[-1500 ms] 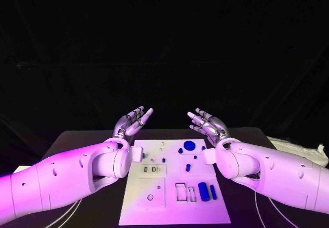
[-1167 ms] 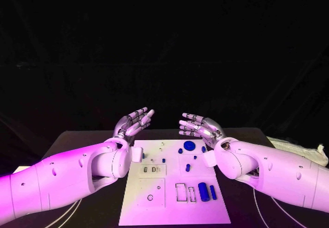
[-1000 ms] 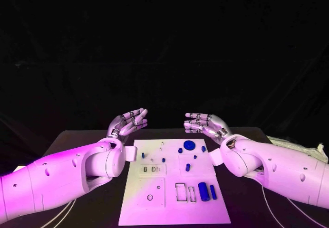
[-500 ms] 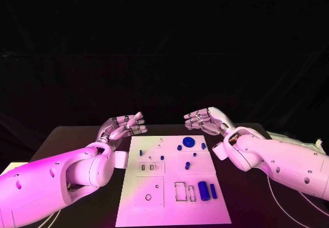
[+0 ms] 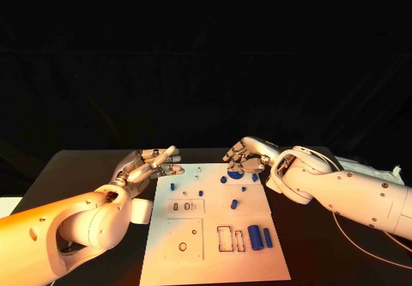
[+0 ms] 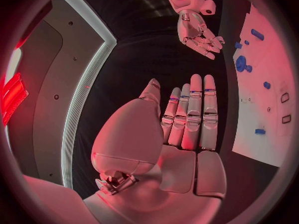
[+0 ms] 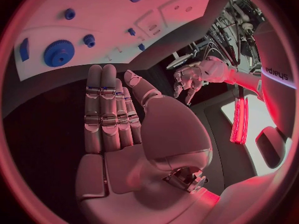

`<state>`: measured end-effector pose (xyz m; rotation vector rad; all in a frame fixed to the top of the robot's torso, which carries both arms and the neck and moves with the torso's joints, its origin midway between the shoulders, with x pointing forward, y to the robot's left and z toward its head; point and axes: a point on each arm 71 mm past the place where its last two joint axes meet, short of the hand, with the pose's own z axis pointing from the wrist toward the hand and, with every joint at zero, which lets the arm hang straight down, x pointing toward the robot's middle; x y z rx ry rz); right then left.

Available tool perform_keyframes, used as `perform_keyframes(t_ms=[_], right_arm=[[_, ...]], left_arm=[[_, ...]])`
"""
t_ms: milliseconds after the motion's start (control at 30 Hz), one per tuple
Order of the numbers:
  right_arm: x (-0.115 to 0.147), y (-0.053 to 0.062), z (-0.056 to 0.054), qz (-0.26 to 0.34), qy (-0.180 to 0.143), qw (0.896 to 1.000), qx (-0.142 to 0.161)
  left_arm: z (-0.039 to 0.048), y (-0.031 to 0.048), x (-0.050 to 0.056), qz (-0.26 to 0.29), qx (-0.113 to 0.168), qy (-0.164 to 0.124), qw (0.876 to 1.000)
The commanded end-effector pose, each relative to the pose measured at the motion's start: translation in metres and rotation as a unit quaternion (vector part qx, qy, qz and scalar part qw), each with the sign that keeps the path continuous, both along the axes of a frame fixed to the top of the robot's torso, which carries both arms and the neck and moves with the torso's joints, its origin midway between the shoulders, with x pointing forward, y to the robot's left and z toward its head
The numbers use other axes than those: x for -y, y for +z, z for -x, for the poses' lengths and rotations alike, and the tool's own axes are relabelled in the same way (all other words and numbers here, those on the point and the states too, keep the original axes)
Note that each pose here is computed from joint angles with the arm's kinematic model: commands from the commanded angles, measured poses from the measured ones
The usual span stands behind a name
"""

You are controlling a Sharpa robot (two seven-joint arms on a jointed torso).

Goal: Assemble the parts on the task board

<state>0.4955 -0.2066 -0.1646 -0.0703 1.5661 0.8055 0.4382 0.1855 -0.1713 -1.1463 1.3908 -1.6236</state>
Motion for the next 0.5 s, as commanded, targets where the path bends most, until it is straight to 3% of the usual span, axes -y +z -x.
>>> perform_keyframes(t_ms=[33,233,500], right_arm=[[-0.003,0.0,-0.003,0.126,-0.021,0.992,0.023],[-0.01,0.006,-0.006,0.177,-0.023,0.983,0.038],[-0.014,0.01,-0.007,0.2,-0.025,0.978,0.053]], left_arm=[[0.0035,0.0035,0.004,0.017,-0.015,-0.026,0.999],[0.006,0.0091,0.005,0.023,-0.015,-0.03,0.999],[0.0072,0.0115,0.006,0.025,-0.015,-0.033,0.999]])
